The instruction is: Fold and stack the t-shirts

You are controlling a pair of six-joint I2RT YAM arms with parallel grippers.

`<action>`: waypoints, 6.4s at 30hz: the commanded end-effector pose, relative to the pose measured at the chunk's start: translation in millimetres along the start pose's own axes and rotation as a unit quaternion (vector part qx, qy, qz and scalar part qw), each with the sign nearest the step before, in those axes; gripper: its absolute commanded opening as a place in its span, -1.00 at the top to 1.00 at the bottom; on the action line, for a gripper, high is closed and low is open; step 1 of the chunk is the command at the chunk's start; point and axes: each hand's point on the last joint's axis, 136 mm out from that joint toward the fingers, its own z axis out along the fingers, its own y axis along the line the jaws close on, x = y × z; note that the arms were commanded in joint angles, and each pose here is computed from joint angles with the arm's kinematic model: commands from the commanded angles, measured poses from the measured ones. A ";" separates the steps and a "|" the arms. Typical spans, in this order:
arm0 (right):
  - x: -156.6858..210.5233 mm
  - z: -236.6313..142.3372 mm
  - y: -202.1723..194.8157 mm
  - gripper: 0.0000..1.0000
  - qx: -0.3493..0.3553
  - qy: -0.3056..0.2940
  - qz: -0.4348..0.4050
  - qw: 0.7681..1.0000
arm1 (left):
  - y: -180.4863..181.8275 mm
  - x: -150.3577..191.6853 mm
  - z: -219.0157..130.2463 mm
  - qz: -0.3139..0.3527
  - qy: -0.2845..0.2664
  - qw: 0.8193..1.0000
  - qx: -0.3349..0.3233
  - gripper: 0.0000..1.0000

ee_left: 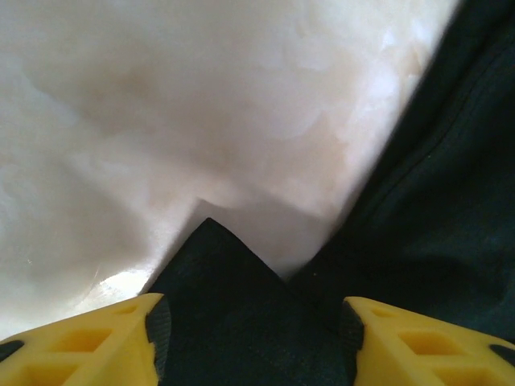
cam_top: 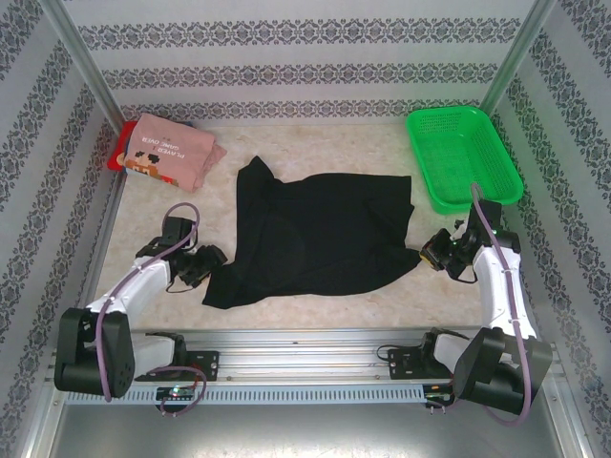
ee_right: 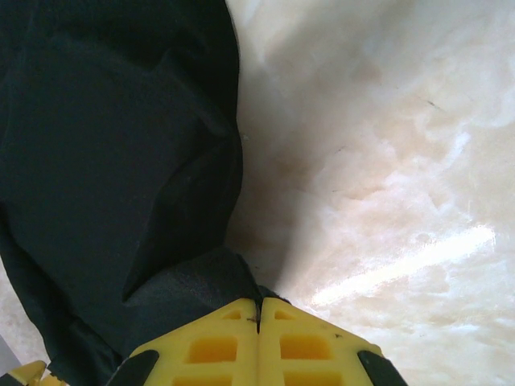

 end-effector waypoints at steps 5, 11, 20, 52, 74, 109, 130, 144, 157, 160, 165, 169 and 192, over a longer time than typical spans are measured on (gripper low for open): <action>4.7 -1.6 -1.9 1.00 -0.003 0.003 -0.003 1.000 | 2.9 -8.2 3.9 0.024 0.005 1.000 -0.020 -0.03; 4.3 -2.1 -2.2 1.00 -0.003 0.000 -0.002 1.000 | 0.3 -1.0 11.0 0.022 0.036 0.999 -0.013 0.35; 2.3 -1.8 -1.7 1.00 -0.005 -0.006 0.003 1.000 | 7.3 17.8 -1.9 0.001 0.052 0.999 -0.003 1.00; -116.5 -60.9 127.2 1.00 -0.156 -0.106 -0.030 0.982 | -254.9 -199.8 -220.4 0.322 -0.288 0.889 0.150 1.00; -44.1 3.4 51.5 1.00 -0.124 -0.037 0.014 0.992 | -50.2 -12.4 -76.4 0.164 -0.201 0.965 0.049 1.00; -30.7 1.5 44.8 1.00 -0.103 -0.013 -0.019 0.994 | -8.2 8.2 -57.7 -0.217 -0.101 0.966 0.098 -0.40; -29.2 5.8 40.6 1.00 -0.092 -0.004 -0.038 0.995 | 5.9 8.7 -32.9 -0.337 -0.048 0.935 0.095 -0.23; -28.3 6.0 37.5 1.00 -0.087 -0.007 -0.039 0.995 | 13.6 -7.6 -11.6 -0.338 -0.051 0.939 0.044 -0.19; -28.5 7.8 35.8 1.00 -0.085 -0.007 -0.037 0.996 | 0.9 -27.0 -22.9 -0.337 -0.087 0.934 0.074 -0.20; -29.7 8.7 36.5 1.00 -0.085 -0.007 -0.037 0.996 | 2.8 -21.3 -13.8 -0.344 -0.069 0.934 0.072 -0.19; -31.3 8.8 36.3 1.00 -0.083 -0.008 -0.037 0.996 | 6.8 -17.7 -10.1 -0.346 -0.062 0.934 0.061 -0.19; -31.8 10.3 36.3 1.00 -0.084 -0.006 -0.035 0.996 | 6.9 -18.9 -5.8 -0.345 -0.057 0.935 0.054 -0.17; -48.4 -23.4 67.4 1.00 -0.141 -0.043 -0.042 0.988 | -26.9 -36.0 -76.0 -0.254 -0.123 0.952 0.119 1.00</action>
